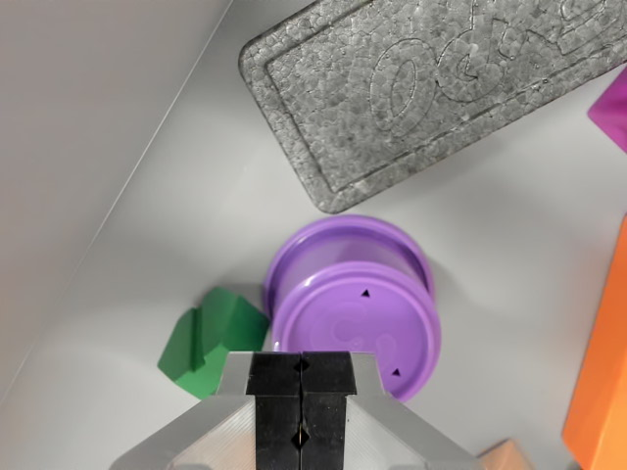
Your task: Pick an object from the bin
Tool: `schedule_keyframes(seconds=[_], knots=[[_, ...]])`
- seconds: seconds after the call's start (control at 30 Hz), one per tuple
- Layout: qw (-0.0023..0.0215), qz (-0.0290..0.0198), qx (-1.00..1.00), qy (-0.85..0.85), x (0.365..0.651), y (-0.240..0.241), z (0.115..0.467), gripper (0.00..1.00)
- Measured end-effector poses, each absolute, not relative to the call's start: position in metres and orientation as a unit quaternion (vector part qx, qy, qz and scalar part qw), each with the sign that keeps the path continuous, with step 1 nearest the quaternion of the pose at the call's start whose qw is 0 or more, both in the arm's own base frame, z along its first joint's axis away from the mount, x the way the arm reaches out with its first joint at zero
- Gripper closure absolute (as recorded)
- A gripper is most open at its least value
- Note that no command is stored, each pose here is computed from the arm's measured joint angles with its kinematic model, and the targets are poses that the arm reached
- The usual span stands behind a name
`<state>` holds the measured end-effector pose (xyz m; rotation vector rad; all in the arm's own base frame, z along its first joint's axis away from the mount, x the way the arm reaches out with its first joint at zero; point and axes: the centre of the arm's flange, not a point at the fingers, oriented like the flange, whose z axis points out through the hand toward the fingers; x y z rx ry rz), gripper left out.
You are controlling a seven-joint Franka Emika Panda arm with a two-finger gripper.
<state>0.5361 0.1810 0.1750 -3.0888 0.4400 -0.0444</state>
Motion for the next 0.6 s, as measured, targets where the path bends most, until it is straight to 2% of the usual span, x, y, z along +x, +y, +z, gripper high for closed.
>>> schedule_keyframes(seconds=[0.23, 0.6], knots=[[0.0102, -0.0146, -0.990, 0.141, 0.536, 0.181, 0.178, 1.00], [0.0085, -0.0146, -0.990, 0.141, 0.536, 0.181, 0.205, 1.00]])
